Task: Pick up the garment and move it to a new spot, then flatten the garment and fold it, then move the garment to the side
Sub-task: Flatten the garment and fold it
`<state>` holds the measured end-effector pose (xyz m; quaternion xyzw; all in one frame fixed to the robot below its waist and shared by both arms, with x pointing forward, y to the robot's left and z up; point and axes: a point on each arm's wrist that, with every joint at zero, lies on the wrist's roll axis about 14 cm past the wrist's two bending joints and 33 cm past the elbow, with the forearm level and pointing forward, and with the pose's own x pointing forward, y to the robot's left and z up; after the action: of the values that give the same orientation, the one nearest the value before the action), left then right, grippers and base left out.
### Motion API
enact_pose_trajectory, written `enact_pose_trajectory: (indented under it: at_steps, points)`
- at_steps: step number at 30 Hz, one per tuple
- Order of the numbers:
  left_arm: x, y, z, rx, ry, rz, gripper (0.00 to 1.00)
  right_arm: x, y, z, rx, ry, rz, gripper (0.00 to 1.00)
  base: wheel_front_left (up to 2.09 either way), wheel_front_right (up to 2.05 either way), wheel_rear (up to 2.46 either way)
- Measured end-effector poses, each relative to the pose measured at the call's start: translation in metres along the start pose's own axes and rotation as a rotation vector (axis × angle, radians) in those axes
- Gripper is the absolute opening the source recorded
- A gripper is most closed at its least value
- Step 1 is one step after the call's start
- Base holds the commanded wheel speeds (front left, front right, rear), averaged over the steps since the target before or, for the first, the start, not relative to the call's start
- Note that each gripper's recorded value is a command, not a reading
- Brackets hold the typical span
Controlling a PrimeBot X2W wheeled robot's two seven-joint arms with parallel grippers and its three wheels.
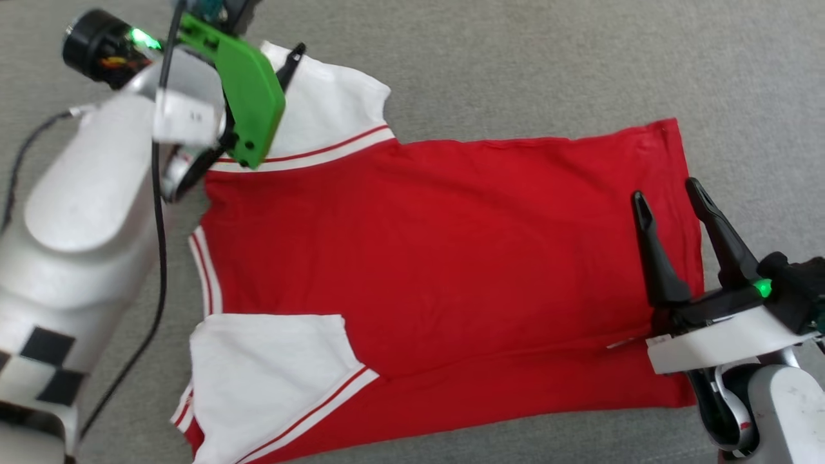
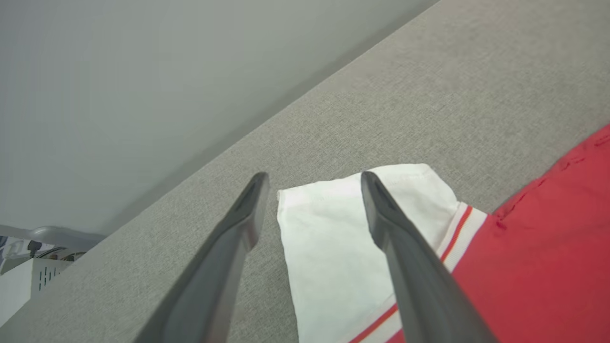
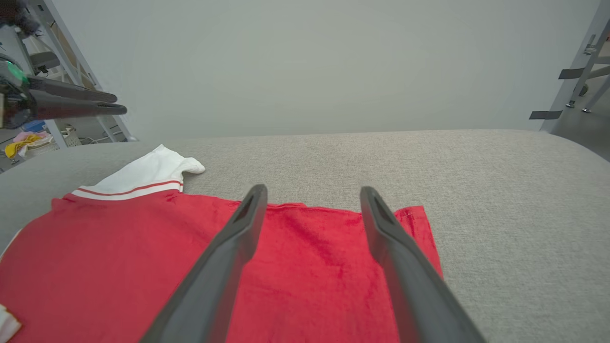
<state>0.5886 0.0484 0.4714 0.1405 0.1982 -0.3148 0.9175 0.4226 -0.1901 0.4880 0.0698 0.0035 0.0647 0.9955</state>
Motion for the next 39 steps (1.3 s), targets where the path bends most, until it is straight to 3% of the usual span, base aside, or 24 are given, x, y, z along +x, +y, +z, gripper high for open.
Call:
enact_pose_trajectory:
  at_steps: [9, 18, 19, 20, 28, 39]
  points:
    - [0.043, 0.024, -0.060, -0.054, 0.346, -0.020, 1.00, -0.002, -0.012, -0.021, 0.004, 0.042, -0.044, 1.00, 0.00, 0.00, 0.00]
    - [0.075, 0.018, -0.089, -0.189, 0.434, -0.060, 1.00, -0.010, -0.028, -0.043, 0.005, 0.110, -0.095, 1.00, 0.00, 0.00, 0.00]
    - [0.075, 0.019, -0.091, -0.187, 0.452, -0.061, 0.43, -0.011, -0.029, -0.044, 0.004, 0.114, -0.099, 1.00, 0.00, 0.00, 0.00]
    - [0.076, 0.017, -0.092, -0.201, 0.464, -0.071, 0.00, -0.012, -0.030, -0.046, 0.003, 0.119, -0.102, 1.00, 0.00, 0.00, 0.00]
    - [0.070, 0.011, -0.088, -0.257, 0.454, -0.087, 0.00, -0.010, -0.030, -0.041, -0.006, 0.104, -0.090, 1.00, 0.00, 0.00, 0.00]
    - [0.035, 0.020, -0.047, -0.267, 0.222, -0.024, 0.00, -0.017, -0.041, -0.018, -0.067, 0.117, -0.081, 1.00, 0.00, 0.00, 0.00]
